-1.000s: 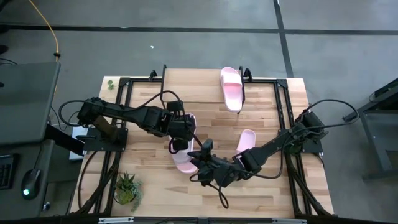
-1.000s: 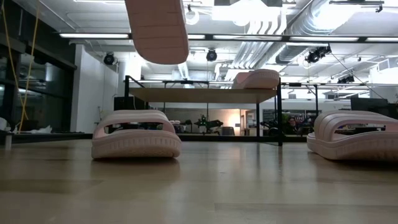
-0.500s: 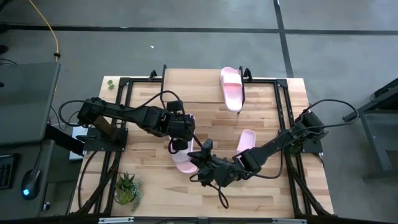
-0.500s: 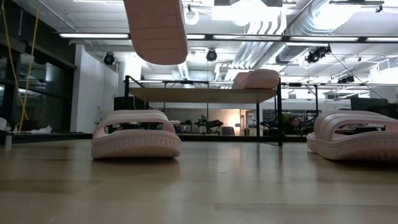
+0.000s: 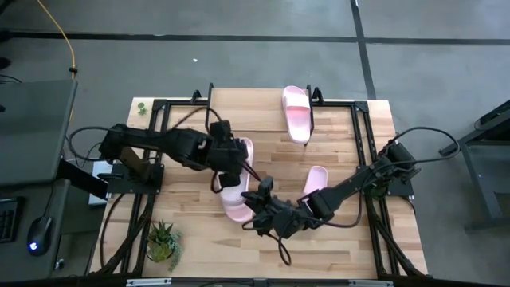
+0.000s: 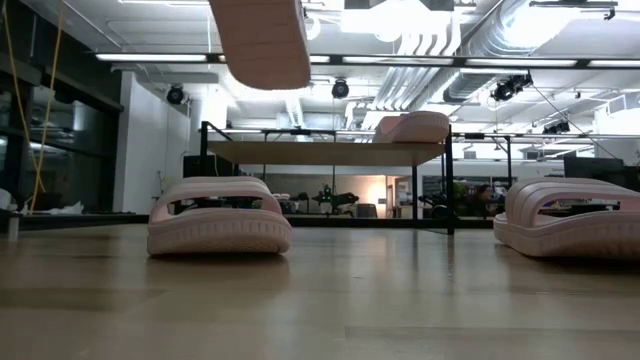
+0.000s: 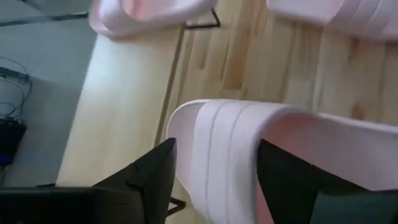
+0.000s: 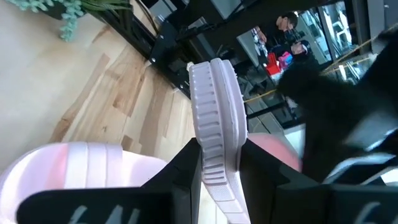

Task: Pick and place slides into the shelf
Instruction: Put the white slide on the shelf

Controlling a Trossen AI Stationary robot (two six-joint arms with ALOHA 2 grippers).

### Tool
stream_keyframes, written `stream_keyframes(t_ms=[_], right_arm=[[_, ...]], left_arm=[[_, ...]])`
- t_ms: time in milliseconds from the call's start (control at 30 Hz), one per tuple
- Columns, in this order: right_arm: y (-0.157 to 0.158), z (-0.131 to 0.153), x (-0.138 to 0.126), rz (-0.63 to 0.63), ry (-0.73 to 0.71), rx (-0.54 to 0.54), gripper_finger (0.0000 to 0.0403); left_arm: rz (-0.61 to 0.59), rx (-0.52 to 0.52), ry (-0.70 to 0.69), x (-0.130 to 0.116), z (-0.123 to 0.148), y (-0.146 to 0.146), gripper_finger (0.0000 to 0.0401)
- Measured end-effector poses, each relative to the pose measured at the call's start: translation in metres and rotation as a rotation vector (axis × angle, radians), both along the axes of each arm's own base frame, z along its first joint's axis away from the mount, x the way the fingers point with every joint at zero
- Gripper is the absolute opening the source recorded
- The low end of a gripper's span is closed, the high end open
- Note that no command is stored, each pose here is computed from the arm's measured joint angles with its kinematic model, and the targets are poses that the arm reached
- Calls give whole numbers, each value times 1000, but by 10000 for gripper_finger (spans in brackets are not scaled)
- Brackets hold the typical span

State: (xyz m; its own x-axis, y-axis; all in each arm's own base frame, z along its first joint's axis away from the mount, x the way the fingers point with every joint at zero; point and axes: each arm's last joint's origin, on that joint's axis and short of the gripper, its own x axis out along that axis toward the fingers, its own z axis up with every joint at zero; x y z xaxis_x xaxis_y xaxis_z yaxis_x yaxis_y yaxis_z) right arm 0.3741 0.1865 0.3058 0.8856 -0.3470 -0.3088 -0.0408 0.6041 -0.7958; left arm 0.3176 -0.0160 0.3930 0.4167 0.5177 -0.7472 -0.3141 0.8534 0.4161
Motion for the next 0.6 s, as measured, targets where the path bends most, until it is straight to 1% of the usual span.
stream_keyframes(t_ms=[100,233,367,500,600], right_arm=[[-2,-1,1,8,14,2,67],[-9,-2,1,23,54,11,66],[-22,5,1,-11,43,24,66],[-30,15,-2,-14,35,12,66],[-37,26,-7,-5,26,16,66]], left_arm=[[-3,-5,-44,-11,26,-3,202],[-40,-20,-118,-26,57,-14,191],[-92,-44,-201,-43,83,-27,177],[-137,-54,-242,-58,100,-36,162],[-163,-58,-242,-67,103,-41,153]])
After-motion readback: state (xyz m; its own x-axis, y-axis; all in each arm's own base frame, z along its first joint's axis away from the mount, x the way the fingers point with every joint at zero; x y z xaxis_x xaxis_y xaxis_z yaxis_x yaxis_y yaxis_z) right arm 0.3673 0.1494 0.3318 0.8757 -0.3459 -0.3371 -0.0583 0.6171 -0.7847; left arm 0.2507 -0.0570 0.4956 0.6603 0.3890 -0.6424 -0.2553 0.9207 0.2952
